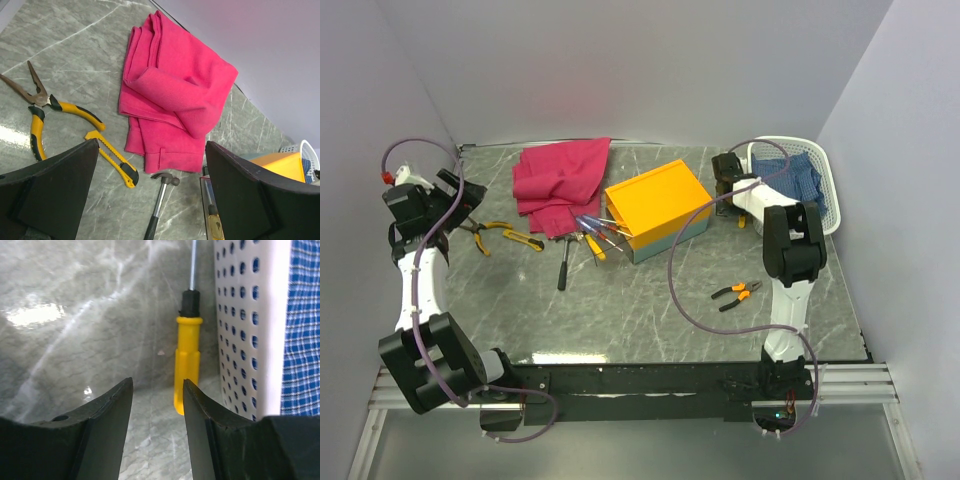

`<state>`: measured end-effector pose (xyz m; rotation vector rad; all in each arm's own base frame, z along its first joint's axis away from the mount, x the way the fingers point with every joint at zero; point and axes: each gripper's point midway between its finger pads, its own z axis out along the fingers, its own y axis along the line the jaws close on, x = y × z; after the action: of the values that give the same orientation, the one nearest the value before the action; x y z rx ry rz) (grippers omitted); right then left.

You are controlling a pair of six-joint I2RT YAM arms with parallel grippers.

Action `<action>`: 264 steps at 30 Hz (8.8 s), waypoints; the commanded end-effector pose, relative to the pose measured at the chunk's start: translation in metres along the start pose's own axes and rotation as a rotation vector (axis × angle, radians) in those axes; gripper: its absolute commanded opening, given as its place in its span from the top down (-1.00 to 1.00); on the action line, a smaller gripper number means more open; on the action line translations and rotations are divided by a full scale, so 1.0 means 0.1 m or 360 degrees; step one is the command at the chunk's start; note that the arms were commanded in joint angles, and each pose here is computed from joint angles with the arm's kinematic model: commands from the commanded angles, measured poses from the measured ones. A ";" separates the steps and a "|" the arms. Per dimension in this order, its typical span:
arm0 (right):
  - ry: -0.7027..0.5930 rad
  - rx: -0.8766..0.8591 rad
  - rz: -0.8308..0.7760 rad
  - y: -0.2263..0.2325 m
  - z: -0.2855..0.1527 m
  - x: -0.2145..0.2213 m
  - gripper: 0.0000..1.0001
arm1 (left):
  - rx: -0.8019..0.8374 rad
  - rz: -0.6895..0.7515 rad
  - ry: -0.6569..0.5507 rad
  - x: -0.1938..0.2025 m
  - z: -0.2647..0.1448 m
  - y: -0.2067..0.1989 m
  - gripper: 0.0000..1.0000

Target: Sort the tools into containers

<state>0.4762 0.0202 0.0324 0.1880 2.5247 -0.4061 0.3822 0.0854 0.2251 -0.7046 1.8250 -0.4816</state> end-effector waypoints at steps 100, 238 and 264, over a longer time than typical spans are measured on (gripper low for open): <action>-0.0746 -0.1778 -0.0801 2.03 -3.31 -0.44 0.55 | 0.0455 -0.0020 0.0591 1.46 -0.08 -0.93 0.98; -0.0299 -0.1189 -0.0794 1.47 -1.34 0.00 1.00 | -0.0319 0.0280 0.1062 2.75 0.10 -0.04 -0.65; -0.0485 -0.1131 -0.0749 1.36 -1.63 -0.34 0.48 | -0.0057 0.1167 0.0753 1.17 0.24 -0.27 -0.61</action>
<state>0.4849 0.2108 0.1647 -0.6708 2.0843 0.3051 0.3795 -0.0563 0.1809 0.1167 2.2147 -0.2910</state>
